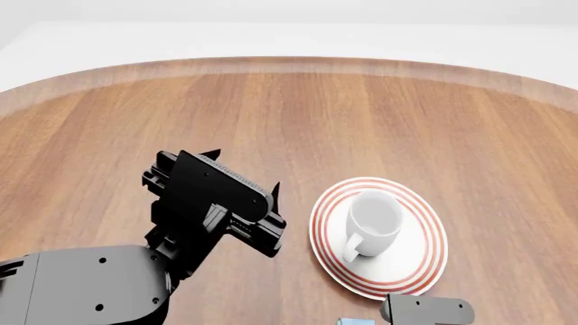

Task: Pick up the white mug and put it on the plate, and put the chocolate pudding to the right of the plate.

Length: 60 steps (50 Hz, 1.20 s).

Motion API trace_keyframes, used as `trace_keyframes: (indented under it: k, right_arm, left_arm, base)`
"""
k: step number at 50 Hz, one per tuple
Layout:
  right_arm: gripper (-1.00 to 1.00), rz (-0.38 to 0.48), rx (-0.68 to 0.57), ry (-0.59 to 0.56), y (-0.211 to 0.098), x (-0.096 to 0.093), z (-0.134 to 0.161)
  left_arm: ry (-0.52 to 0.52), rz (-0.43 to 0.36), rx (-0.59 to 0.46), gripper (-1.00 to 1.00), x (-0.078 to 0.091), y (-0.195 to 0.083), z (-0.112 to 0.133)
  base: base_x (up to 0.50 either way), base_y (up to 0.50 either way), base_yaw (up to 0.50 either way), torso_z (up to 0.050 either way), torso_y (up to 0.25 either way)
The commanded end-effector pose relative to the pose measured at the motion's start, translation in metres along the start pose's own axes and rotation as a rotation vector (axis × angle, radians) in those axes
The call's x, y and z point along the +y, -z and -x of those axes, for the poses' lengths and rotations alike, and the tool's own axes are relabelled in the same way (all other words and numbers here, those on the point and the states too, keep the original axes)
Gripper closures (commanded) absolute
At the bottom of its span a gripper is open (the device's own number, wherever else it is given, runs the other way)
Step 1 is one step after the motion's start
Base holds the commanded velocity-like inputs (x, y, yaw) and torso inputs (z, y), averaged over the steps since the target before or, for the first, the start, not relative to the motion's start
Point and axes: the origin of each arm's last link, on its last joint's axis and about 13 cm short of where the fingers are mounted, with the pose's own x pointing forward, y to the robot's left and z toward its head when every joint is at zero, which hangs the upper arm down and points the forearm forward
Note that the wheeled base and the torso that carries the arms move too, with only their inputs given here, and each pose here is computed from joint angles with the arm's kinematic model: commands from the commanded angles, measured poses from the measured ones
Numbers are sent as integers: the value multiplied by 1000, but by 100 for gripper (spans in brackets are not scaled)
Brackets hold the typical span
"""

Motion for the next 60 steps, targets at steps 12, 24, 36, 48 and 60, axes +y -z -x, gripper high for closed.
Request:
trace_keyframes:
  k: [12, 24, 36, 48, 60]
  right_arm:
    - [-100, -12, 62, 9, 12, -4, -14]
    - [-100, -6, 94, -6, 17, -4, -20]
    - [100, 53, 51, -1, 19, -3, -23]
    - [100, 104, 0, 7, 16, -5, -21]
    - [100, 150, -107, 12, -16, -21, 14]
  left_arm:
    - [-3, 11, 9, -100, -1, 5, -1]
    - [-5, 14, 11, -100, 0, 7, -2]
    - [-7, 13, 12, -100, 0, 7, -2]
    - [-10, 11, 11, -100, 0, 7, -1]
    - [-15, 5, 5, -100, 2, 4, 1]
  base:
    - [0, 0, 0, 0, 0]
    - [0, 0, 0, 0, 0]
    - [0, 0, 0, 0, 0]
    - [0, 0, 0, 0, 0]
    - [0, 0, 0, 0, 0]
